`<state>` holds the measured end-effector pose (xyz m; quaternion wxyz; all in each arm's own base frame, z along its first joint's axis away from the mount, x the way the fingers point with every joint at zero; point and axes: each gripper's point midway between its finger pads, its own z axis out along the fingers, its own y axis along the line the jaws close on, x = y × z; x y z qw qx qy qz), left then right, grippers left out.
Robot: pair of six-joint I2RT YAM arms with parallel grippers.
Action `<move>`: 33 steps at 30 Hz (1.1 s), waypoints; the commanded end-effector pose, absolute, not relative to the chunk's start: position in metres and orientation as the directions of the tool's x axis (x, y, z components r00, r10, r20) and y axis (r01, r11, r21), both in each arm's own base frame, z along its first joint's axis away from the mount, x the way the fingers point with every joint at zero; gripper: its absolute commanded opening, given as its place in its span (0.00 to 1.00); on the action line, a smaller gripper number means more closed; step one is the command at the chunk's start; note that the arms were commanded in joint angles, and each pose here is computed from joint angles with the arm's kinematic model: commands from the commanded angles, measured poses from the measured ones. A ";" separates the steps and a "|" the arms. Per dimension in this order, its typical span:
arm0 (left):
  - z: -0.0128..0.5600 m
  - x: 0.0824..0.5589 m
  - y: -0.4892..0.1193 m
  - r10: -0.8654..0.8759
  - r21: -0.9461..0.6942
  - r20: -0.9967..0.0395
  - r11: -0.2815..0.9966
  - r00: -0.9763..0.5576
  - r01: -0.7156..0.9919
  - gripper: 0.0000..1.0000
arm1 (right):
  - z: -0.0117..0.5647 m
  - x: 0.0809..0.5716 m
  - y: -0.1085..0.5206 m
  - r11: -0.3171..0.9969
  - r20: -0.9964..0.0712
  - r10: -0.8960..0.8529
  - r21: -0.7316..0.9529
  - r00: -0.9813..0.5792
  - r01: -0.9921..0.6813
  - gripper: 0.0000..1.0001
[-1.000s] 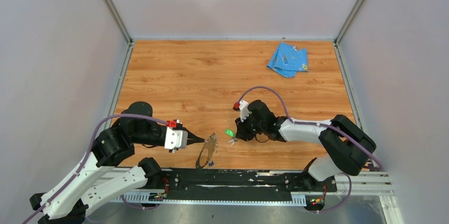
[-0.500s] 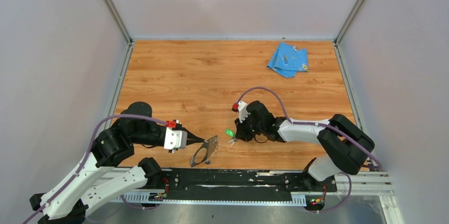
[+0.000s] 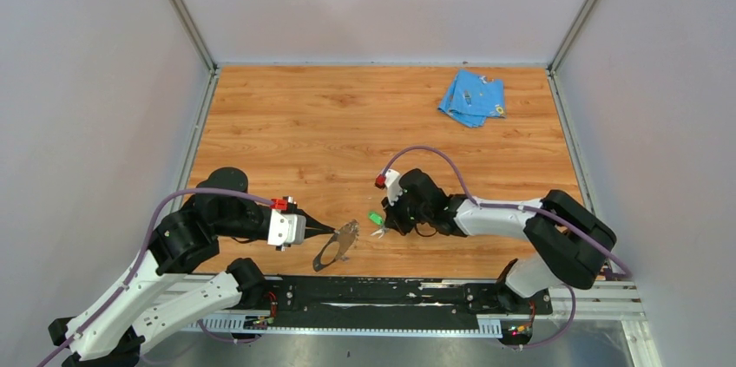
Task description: Put the keys on the keyring
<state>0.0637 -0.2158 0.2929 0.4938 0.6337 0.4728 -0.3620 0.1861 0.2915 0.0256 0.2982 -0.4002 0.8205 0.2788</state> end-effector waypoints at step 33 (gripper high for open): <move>0.349 0.045 -0.239 -0.038 0.545 -0.832 -0.240 0.554 0.803 0.00 | 0.328 0.067 0.293 -0.256 -0.643 -0.342 -0.639 0.686 -0.726 0.00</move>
